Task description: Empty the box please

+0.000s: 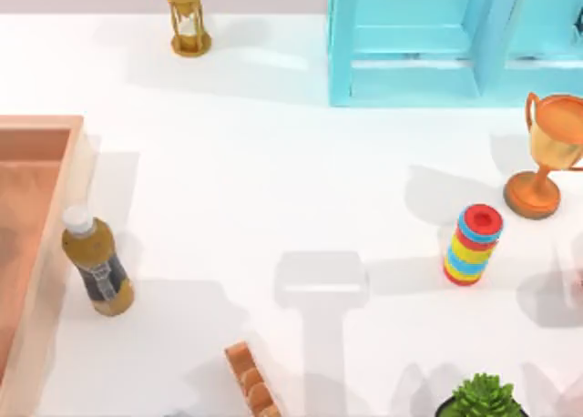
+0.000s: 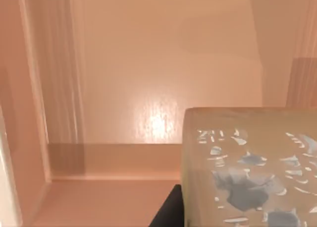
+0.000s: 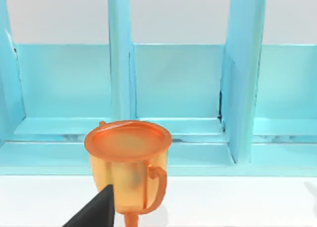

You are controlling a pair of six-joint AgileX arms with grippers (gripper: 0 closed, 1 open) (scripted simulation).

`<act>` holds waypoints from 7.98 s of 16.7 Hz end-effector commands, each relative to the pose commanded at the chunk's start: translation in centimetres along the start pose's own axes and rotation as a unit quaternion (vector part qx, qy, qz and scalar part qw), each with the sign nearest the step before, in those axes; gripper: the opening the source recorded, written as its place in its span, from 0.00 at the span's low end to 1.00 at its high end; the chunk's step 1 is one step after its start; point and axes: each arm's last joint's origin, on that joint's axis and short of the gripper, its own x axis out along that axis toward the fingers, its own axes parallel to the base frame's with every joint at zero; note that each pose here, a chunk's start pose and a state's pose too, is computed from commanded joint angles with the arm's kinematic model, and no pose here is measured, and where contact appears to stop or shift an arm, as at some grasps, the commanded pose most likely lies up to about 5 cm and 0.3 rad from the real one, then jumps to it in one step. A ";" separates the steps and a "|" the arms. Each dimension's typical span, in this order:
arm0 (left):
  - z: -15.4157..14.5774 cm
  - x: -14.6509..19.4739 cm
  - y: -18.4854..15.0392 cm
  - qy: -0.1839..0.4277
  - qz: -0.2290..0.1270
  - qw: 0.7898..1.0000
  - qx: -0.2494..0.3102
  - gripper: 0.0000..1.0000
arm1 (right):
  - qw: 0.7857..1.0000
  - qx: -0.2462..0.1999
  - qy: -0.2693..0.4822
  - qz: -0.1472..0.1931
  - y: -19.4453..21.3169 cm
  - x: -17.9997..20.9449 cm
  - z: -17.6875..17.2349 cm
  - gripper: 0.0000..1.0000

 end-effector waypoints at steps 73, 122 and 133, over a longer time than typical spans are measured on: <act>19.9 9.6 -23.5 -0.002 0.009 1.000 -0.012 1.00 | 1.000 0.000 0.000 0.000 0.0 0.0 0.0 1.00; 10.0 11.0 -3.0 -0.001 0.002 1.000 0.001 1.00 | 1.000 0.000 0.000 0.000 0.0 0.0 0.0 1.00; 10.0 11.1 -3.0 -0.001 0.002 1.000 0.001 0.47 | 1.000 0.000 0.000 0.000 0.0 0.0 0.0 1.00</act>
